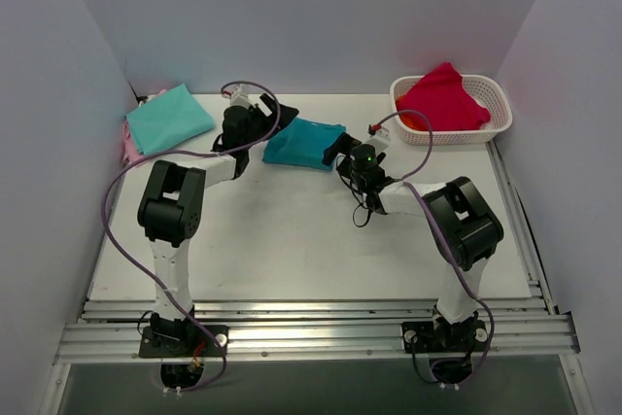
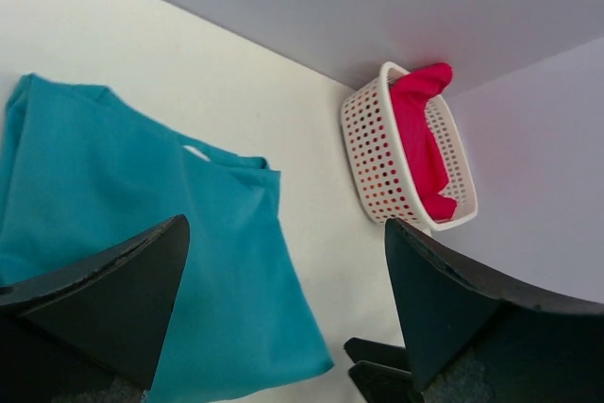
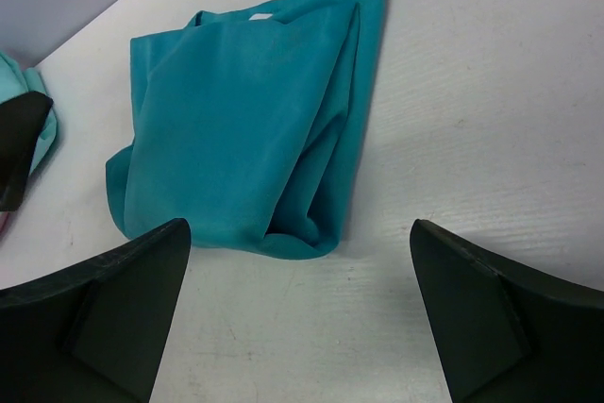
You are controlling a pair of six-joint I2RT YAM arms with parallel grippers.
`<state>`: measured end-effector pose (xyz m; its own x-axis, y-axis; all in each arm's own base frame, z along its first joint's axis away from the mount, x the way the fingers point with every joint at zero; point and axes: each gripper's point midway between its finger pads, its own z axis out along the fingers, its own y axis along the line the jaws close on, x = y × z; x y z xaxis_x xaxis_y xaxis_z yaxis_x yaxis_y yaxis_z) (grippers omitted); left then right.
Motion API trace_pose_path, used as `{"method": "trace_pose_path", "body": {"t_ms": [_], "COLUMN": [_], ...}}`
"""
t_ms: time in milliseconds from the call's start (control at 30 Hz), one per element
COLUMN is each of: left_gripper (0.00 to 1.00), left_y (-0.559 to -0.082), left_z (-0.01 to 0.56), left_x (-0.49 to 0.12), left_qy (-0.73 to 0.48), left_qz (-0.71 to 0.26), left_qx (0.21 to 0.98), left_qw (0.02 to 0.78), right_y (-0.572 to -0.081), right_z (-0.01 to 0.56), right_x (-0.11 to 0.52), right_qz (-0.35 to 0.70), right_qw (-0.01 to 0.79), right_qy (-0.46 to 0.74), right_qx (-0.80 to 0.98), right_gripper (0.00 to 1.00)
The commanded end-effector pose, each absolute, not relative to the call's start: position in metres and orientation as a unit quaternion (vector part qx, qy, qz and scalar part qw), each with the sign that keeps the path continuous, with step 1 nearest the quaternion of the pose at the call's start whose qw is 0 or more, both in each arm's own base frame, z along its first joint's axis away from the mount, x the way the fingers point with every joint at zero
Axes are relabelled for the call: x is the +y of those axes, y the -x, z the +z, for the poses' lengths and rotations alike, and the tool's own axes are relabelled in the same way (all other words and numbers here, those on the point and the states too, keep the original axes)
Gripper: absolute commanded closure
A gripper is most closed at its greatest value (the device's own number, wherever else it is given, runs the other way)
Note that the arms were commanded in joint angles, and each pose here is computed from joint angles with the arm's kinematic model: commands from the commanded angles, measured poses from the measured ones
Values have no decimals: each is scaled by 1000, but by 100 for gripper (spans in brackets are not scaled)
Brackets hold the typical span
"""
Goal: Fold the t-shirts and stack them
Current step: Fold the long partially folded tshirt into a neat square
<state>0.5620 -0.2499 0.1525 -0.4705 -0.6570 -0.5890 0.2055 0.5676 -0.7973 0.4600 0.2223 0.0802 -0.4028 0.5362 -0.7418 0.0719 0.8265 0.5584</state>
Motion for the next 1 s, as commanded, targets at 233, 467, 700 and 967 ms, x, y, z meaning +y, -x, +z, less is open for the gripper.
{"method": "trace_pose_path", "body": {"t_ms": [233,467,700,967], "left_gripper": [7,8,9,9], "left_y": [-545,-536,-541,-558], "left_z": [190,137,79,101], "left_x": [-317,-337,-358,-371], "left_qy": [99,109,106,62], "left_qz": [-522,-523,-520,-523], "left_qx": [697,723,749,745], "left_qw": [480,438,396,409], "right_y": [-477,-481,-483,-483], "right_z": [82,70,64,64], "right_x": [216,205,201,201], "right_qz": [242,238,242,246], "right_qw": [523,515,509,508], "right_qy": [-202,-214,-218,-218], "right_qx": [792,795,797,796], "right_gripper": [3,3,3,3]}}
